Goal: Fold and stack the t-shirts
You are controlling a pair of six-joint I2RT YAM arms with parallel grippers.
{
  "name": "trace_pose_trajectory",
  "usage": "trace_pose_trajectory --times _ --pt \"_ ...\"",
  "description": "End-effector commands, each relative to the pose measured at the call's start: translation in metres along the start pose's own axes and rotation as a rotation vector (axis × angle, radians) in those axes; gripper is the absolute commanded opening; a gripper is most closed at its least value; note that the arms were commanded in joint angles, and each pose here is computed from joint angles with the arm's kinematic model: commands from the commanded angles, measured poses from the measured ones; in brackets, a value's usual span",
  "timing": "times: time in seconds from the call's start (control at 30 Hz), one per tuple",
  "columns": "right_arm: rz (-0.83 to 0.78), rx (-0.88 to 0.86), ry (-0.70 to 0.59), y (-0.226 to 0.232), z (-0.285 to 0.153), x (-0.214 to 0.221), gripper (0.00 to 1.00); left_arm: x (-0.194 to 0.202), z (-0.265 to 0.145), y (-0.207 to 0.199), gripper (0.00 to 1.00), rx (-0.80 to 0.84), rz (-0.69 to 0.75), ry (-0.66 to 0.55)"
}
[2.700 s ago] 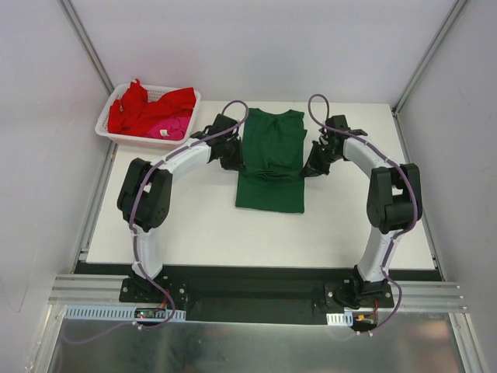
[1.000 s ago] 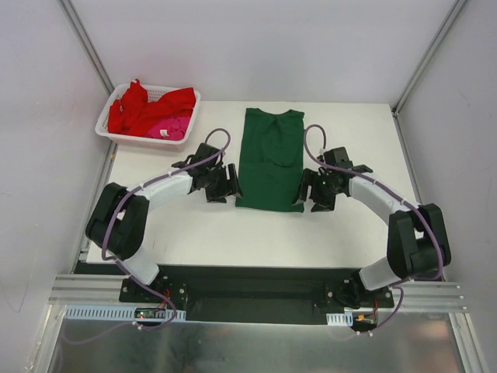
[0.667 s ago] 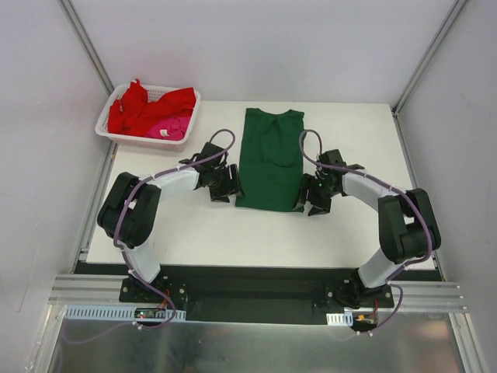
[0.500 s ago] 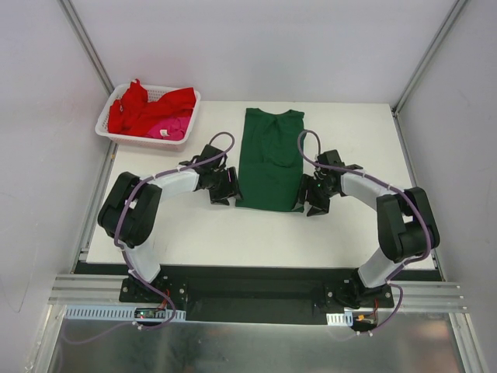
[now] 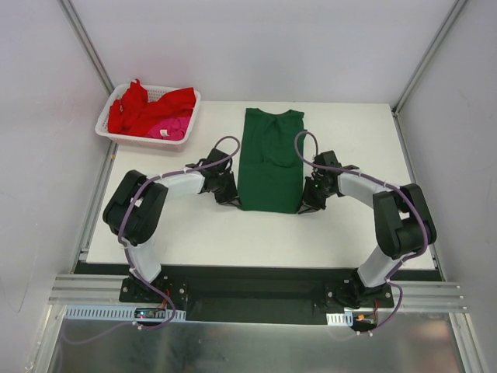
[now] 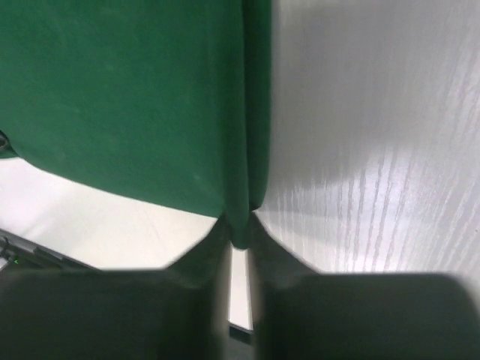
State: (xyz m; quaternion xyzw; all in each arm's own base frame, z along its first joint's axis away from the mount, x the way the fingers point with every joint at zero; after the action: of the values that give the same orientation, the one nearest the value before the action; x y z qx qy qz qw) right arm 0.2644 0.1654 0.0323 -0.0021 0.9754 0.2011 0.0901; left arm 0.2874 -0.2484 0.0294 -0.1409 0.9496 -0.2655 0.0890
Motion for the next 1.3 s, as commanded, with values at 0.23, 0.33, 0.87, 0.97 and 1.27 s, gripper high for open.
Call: trace_pose_trajectory --times 0.23,0.33,0.87,0.97,1.27 --pt "-0.020 0.066 0.051 -0.020 -0.014 0.047 0.01 0.053 -0.015 0.034 0.00 -0.132 0.023 -0.008" --pt "-0.009 0.048 0.078 -0.026 -0.020 0.086 0.01 0.085 -0.024 0.043 0.00 -0.148 -0.012 -0.009" --pt "0.016 -0.061 -0.155 0.004 -0.119 0.136 0.01 0.156 -0.123 0.014 0.00 -0.088 -0.085 -0.125" --pt "-0.016 -0.065 -0.187 0.016 -0.137 0.119 0.01 0.138 -0.147 -0.009 0.00 -0.049 -0.056 -0.196" --pt "-0.146 -0.026 -0.256 0.048 -0.159 0.043 0.01 0.078 -0.171 -0.034 0.00 -0.026 -0.093 -0.301"
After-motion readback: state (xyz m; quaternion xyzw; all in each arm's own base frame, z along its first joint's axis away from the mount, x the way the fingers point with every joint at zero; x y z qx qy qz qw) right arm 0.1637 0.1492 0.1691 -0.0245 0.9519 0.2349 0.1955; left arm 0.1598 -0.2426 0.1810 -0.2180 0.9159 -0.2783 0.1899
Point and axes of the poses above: each gripper's point midway between its finger pads, its own z axis out along the fingers, its own y axis along the line the jaws close on, x = y × z, the point moved 1 cm from there along -z, back along the fingers, and after that the axes turned 9 degrees about -z, right-handed, at the moved point
